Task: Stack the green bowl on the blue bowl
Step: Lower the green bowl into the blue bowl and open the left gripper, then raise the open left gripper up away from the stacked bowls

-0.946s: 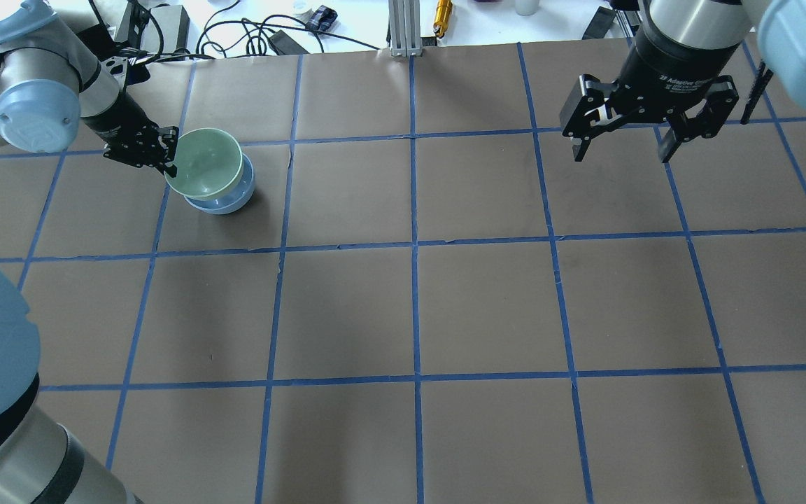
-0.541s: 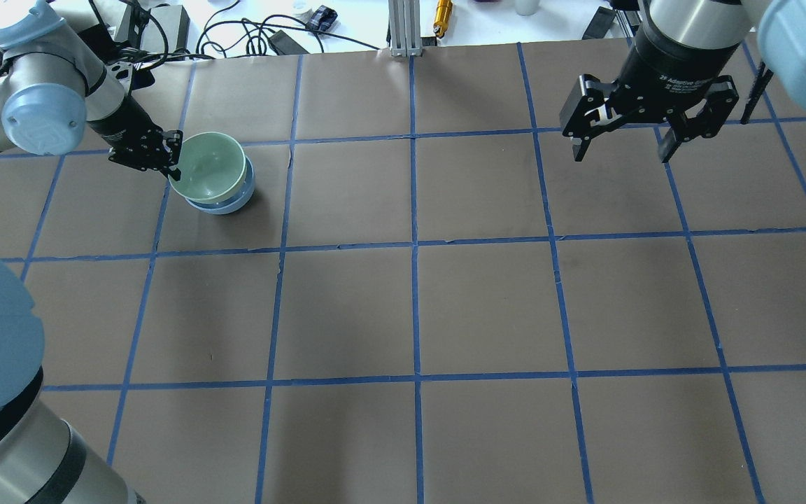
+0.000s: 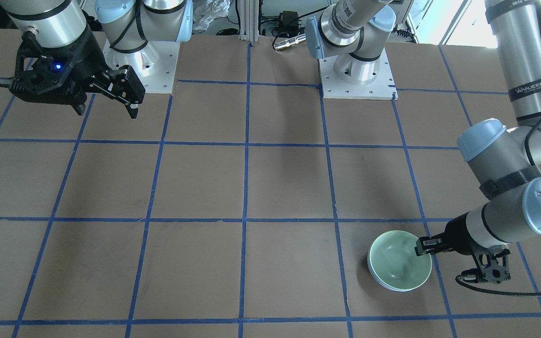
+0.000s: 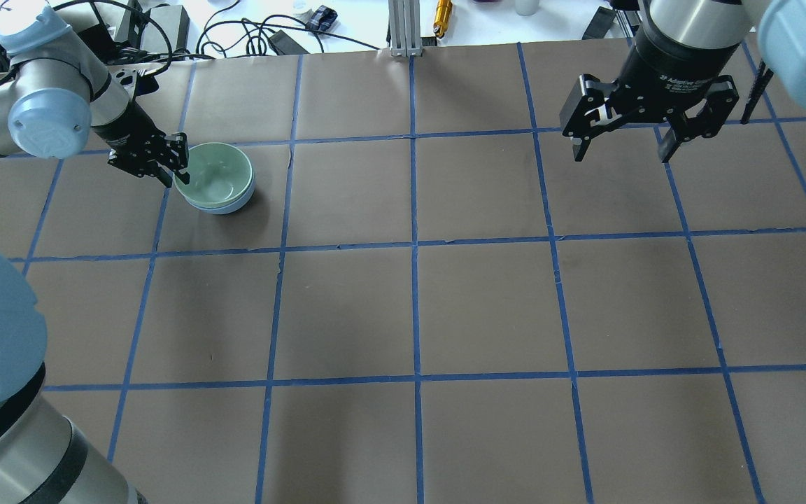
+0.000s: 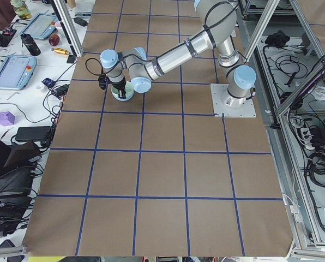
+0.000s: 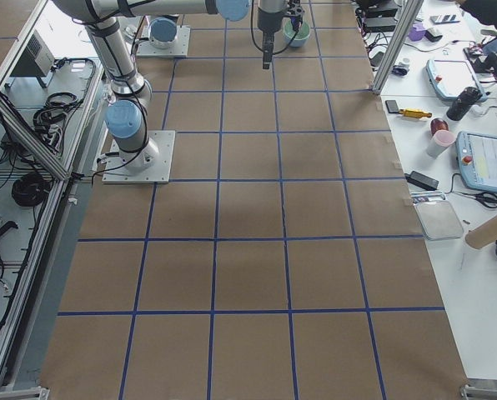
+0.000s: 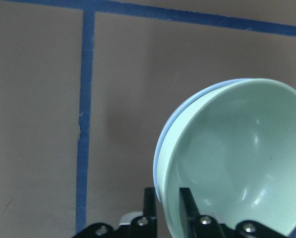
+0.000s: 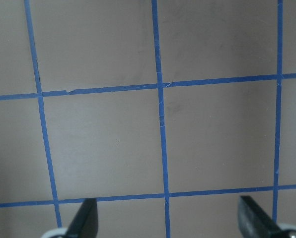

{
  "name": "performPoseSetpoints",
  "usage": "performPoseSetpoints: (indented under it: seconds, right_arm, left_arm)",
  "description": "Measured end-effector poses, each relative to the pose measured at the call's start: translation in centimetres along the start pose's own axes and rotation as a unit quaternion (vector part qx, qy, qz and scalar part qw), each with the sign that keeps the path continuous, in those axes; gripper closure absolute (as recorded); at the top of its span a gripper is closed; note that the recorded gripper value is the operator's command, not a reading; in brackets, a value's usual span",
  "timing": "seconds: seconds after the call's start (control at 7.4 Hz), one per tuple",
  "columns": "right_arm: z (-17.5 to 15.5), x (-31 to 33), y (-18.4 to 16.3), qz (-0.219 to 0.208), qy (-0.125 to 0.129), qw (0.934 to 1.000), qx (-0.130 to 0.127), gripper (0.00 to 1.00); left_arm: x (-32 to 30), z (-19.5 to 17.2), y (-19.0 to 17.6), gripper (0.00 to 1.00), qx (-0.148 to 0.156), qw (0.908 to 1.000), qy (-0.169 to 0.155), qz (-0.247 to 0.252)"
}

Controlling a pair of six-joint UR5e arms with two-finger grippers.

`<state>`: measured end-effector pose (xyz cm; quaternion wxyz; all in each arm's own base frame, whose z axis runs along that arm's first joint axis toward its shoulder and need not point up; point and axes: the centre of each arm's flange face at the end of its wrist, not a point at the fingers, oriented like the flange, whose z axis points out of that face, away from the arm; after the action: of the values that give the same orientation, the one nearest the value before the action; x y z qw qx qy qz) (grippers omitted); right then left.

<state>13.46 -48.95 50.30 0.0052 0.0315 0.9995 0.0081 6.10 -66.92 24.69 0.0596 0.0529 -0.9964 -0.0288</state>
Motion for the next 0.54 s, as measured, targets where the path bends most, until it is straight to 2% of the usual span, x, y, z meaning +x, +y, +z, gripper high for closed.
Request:
performPoseSetpoints:
  seconds: [0.27,0.54]
  right_arm:
    - [0.0,0.0,0.0,0.000,0.000,1.0000,0.000,0.00]
    - [0.0,0.0,0.0,0.000,0.000,1.0000,0.000,0.00]
  left_arm:
    - [0.0,-0.4,-0.1,0.45,0.003,1.0000,-0.001,0.000]
    - [1.8,-3.0,0.6,0.42,0.018,0.9998,-0.009,0.008]
